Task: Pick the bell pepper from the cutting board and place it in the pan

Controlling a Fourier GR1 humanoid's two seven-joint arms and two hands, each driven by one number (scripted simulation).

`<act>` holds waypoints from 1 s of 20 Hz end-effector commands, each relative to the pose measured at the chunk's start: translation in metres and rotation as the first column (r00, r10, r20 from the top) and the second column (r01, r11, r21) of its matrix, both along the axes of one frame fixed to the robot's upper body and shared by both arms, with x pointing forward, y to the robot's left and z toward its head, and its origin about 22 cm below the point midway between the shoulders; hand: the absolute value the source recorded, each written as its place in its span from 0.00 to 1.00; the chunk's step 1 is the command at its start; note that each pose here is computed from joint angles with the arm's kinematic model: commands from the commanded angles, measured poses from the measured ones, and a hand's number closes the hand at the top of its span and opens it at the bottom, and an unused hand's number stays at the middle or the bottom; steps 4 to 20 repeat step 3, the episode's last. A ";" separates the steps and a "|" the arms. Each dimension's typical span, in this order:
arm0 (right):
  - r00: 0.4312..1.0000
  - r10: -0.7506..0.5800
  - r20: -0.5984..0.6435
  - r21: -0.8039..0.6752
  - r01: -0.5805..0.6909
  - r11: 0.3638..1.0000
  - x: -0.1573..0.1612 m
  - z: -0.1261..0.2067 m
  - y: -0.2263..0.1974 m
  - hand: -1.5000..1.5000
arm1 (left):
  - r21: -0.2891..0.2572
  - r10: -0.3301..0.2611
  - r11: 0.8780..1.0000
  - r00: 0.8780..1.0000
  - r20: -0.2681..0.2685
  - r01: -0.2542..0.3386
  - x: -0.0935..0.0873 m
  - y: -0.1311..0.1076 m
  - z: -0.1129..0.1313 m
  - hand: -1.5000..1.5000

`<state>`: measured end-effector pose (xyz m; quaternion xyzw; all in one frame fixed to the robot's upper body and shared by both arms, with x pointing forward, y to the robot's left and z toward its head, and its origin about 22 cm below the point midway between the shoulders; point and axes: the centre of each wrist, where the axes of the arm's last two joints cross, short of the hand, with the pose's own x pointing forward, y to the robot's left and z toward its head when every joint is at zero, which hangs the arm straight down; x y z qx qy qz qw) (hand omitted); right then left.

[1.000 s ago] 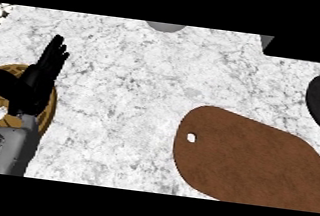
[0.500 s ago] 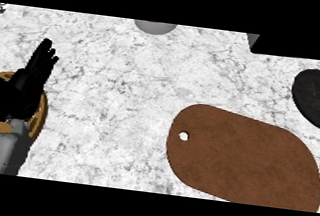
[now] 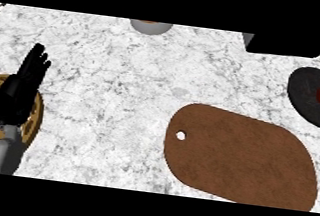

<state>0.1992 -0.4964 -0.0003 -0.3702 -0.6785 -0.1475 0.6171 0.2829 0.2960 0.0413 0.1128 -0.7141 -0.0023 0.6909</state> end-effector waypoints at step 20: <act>0.999 -0.028 -0.037 -0.031 0.026 0.999 -0.053 0.020 0.041 0.00 | -0.007 -0.031 1.000 1.000 0.005 0.031 -0.004 -0.012 0.003 0.50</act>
